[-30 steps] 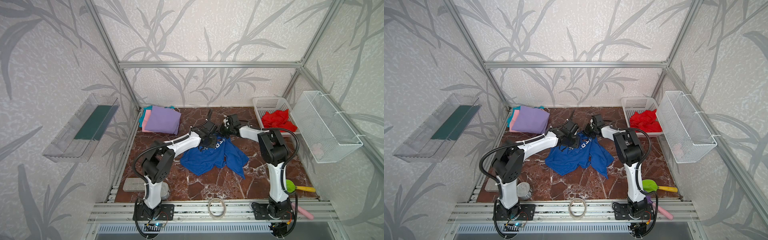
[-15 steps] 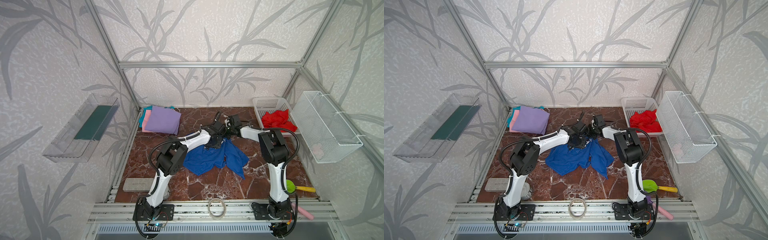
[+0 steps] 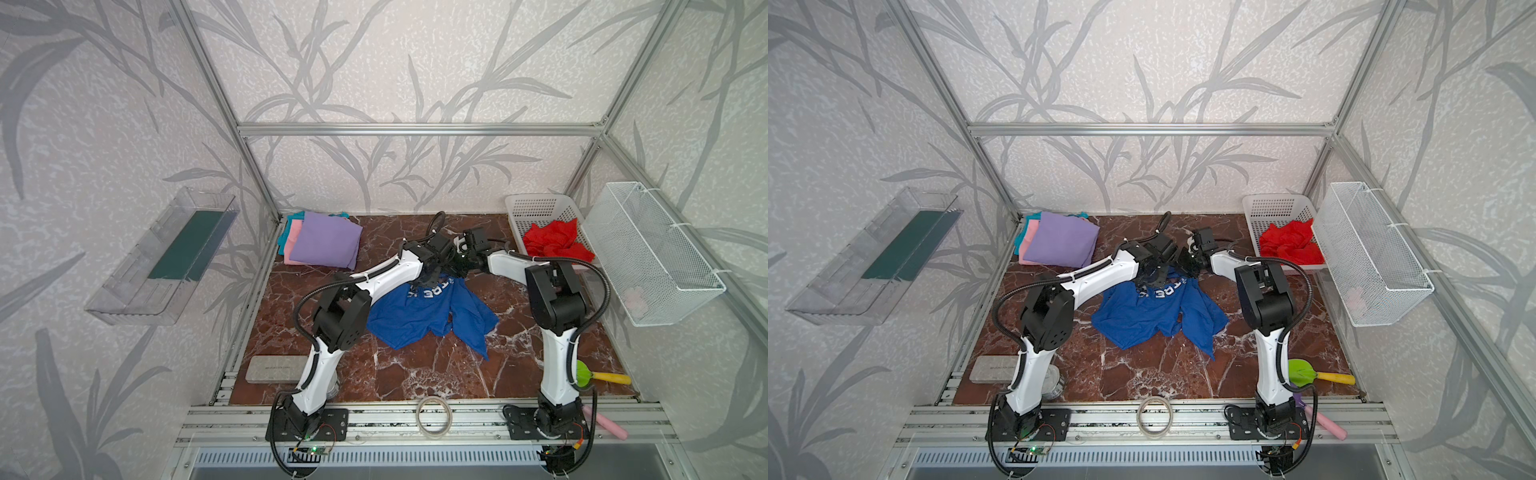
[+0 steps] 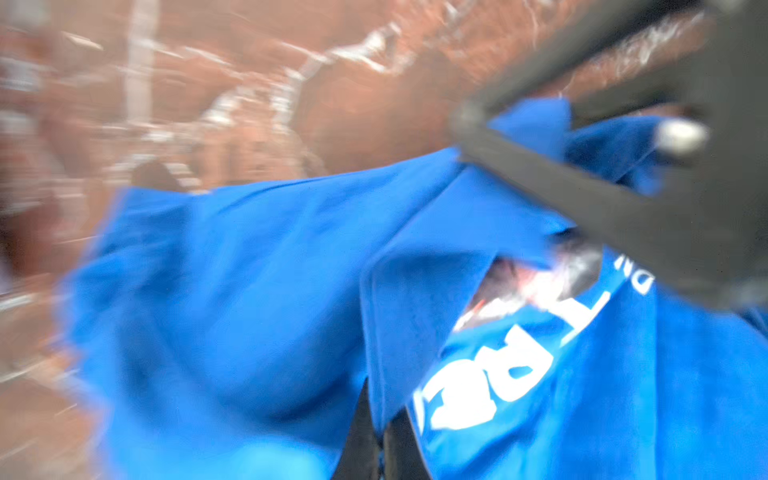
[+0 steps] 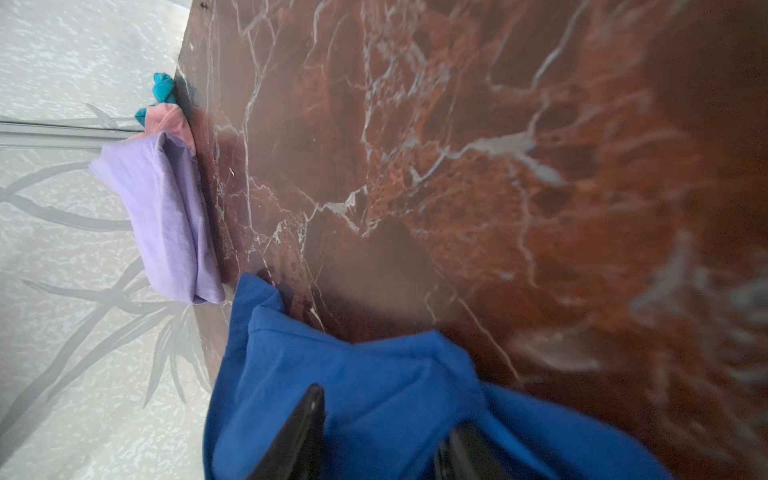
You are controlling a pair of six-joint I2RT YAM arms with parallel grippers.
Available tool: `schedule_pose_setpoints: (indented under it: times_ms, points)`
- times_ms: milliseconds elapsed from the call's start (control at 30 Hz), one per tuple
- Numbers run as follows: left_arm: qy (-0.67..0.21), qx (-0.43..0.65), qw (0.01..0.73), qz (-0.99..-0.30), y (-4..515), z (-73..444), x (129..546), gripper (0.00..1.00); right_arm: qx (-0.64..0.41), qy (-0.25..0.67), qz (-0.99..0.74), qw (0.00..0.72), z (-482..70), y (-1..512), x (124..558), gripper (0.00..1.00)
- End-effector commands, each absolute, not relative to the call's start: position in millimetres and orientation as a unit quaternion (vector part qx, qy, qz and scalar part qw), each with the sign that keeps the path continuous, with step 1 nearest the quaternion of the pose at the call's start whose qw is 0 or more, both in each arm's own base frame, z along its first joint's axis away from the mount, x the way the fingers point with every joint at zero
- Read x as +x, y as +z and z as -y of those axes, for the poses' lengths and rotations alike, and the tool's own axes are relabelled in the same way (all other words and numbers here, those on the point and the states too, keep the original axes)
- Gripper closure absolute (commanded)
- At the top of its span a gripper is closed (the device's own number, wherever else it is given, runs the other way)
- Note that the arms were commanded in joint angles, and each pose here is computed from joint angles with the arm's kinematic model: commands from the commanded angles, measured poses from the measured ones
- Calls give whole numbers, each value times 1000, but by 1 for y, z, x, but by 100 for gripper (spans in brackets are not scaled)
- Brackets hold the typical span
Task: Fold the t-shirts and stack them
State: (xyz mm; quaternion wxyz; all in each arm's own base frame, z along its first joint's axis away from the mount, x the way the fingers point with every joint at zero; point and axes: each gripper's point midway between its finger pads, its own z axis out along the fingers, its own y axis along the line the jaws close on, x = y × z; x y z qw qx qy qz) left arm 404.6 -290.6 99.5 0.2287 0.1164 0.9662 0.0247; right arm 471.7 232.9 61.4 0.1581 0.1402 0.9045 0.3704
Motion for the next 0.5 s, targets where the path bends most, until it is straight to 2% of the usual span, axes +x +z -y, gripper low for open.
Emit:
schedule_pose_setpoints:
  times_ms: [0,200,333,467]
  points:
    - [52,103,294,-949,179,257,406,100,71,315,-923,208,-205,112,447,55]
    - [28,73,354,-932,239,234,409,100,-14,196,-938,285,-162,159,383,54]
    - [30,64,387,-920,275,216,410,100,-115,91,-939,309,-157,156,349,50]
    - [31,52,402,-914,298,197,409,100,-217,-22,-924,314,-166,143,329,40]
